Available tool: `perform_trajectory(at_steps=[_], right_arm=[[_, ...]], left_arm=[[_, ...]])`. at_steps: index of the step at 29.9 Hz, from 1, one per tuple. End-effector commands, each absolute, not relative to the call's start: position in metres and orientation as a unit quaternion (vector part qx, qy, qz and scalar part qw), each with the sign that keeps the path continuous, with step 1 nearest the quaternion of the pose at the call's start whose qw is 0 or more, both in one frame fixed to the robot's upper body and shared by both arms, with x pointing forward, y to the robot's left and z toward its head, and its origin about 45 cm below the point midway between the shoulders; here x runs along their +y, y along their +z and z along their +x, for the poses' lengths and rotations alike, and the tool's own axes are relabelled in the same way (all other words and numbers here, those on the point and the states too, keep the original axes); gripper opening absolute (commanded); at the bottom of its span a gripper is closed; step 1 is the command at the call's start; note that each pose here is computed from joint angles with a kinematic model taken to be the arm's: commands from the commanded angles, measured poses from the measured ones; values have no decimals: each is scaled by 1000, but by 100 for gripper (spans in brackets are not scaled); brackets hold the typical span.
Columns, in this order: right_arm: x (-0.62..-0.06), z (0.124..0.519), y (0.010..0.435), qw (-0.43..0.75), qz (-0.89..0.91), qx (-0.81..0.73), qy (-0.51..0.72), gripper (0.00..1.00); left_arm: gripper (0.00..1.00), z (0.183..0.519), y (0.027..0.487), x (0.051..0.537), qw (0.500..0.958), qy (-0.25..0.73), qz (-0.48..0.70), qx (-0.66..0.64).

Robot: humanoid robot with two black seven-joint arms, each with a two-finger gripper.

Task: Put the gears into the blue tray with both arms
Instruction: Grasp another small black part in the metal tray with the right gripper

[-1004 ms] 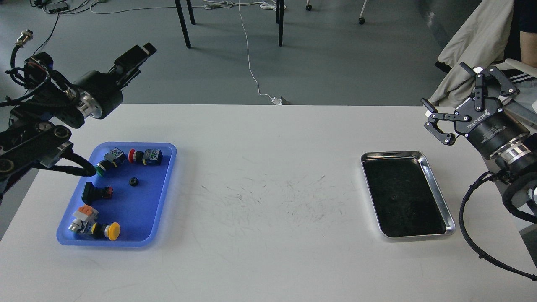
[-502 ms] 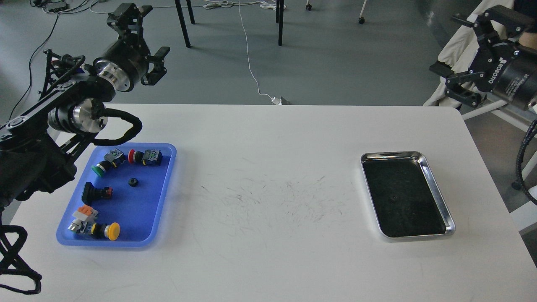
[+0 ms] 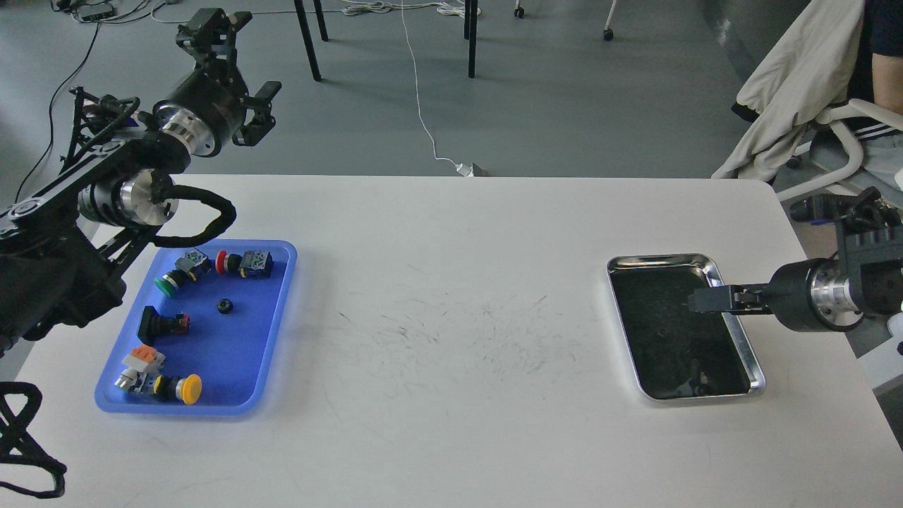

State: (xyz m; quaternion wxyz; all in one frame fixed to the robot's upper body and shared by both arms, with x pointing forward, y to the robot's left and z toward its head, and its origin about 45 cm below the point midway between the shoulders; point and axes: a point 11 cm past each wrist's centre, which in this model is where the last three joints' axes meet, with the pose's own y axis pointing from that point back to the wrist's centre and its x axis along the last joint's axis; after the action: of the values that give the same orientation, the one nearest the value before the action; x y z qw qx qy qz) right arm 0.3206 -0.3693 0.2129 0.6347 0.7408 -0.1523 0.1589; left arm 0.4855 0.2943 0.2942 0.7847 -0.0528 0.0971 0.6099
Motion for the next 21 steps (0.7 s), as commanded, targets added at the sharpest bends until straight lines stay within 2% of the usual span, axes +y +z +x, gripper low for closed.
perform_trajectory(at_steps=[1,21], right_arm=[[-368,324,200,639,738,-150,155,98],[-319,337,146,630,755,-103,149,95]], left_arm=[[98,485,294,294,785,609,-53,97],[98,485,296,298,784,612,-51,92]])
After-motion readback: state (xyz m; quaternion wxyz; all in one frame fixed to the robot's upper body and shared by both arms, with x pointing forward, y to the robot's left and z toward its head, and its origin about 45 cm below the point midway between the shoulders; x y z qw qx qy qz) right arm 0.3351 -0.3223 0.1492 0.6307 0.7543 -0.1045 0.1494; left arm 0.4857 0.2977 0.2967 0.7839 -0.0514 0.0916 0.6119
